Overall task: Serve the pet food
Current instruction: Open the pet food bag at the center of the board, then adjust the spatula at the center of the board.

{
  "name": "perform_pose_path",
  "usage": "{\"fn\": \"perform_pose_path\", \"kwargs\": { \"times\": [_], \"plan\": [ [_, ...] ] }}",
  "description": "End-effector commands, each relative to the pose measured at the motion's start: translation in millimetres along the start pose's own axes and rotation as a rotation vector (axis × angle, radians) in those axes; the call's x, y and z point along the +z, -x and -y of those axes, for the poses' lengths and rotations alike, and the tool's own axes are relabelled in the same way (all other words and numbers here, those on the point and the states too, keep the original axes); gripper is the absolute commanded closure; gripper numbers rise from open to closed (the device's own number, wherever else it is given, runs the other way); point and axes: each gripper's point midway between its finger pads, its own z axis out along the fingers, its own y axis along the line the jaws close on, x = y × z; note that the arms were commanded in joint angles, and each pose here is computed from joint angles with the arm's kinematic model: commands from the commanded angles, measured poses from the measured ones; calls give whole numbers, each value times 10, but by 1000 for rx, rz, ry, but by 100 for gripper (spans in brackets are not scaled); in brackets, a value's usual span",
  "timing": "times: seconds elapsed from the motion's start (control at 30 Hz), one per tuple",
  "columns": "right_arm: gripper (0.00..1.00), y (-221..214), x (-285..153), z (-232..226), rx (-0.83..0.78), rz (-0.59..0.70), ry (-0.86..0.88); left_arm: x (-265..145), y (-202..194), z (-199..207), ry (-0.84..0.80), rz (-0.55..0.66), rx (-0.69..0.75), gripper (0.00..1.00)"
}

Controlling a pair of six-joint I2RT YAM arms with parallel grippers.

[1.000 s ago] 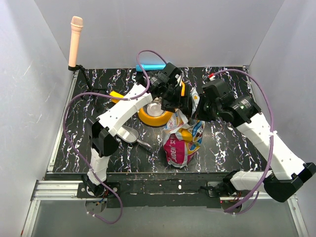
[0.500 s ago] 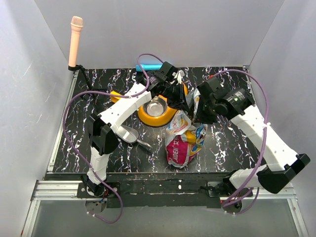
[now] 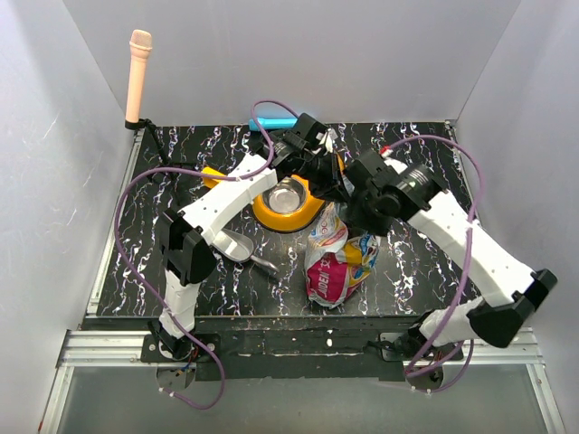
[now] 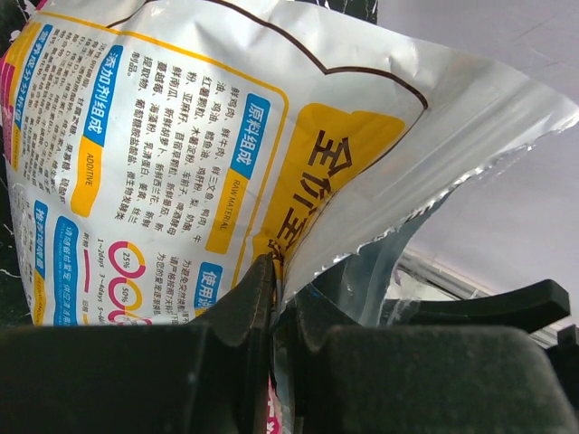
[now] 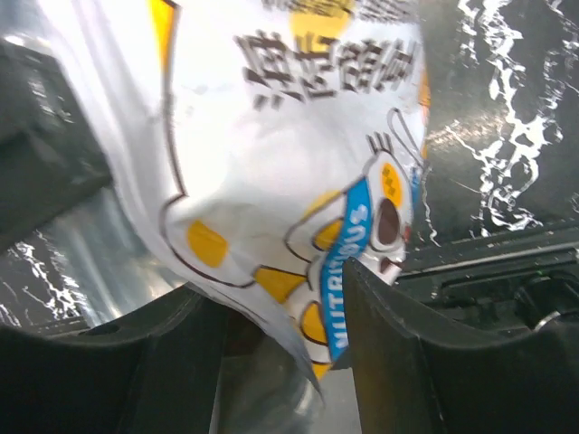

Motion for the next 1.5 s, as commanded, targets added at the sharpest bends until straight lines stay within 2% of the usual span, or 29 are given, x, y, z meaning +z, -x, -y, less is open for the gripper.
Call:
{"fn": "perform_pose_path", "kwargs": {
  "times": [0.0,0.1,0.2,0.23,0.3,0.33,0.37,0.43,0.53,0.63,0.73,0.83,0.97,1.07,1.13,1.23,1.27,1.3,1.33,1.4,1.47],
  "plan": [
    [41,-326,-169,769,-18,-76,-241,-1059,0,1198,-363,168,188,100],
    [38,-311,-126,884,-54,-73,-293,-1112,-18,1207,-365,171,203,100],
    [30,-329,-32,834,-42,-109,-239,-1163,-40,1186,-356,172,213,100],
    [22,-289,-7,818,-41,-100,-233,-1177,-36,1183,-354,176,217,100],
    [22,-231,26,733,-78,-104,-195,-1214,-35,1179,-350,181,229,100],
    [28,-190,32,703,-90,-103,-192,-1216,-26,1167,-344,184,228,100],
    [40,-161,50,707,-111,-103,-211,-1226,-20,1161,-342,185,228,100],
    [98,-91,48,763,-137,-94,-246,-1229,-3,1134,-331,187,230,100],
    [99,78,-103,990,-124,-28,-342,-1206,50,1043,-282,203,249,100],
    [99,446,-428,1230,-74,144,-336,-1112,123,942,-250,199,222,100],
    [99,839,-794,1501,21,300,-283,-941,223,1112,-362,170,119,100],
    [99,1145,-989,1640,25,375,-265,-787,350,1284,-443,160,82,100],
    [99,1438,-1031,1508,-118,422,-223,-647,472,1197,-387,174,89,100],
    [99,1524,-999,1157,-213,454,-39,-535,488,831,-233,199,147,100],
    [99,1441,-973,903,-279,454,113,-466,387,503,-120,172,185,99],
    [99,1114,-772,553,-377,352,311,-455,140,18,14,118,250,76],
    [99,953,-625,488,-408,298,343,-505,76,-87,49,123,263,65],
    [99,864,-625,401,-439,291,388,-613,34,-170,81,149,272,56],
    [99,713,-522,345,-473,255,420,-740,20,-235,115,189,275,43],
    [99,513,-491,236,-534,238,488,-1008,-15,-310,149,251,243,29],
    [99,365,-485,194,-559,224,538,-1335,-76,-335,164,323,182,9]
  ]
}}
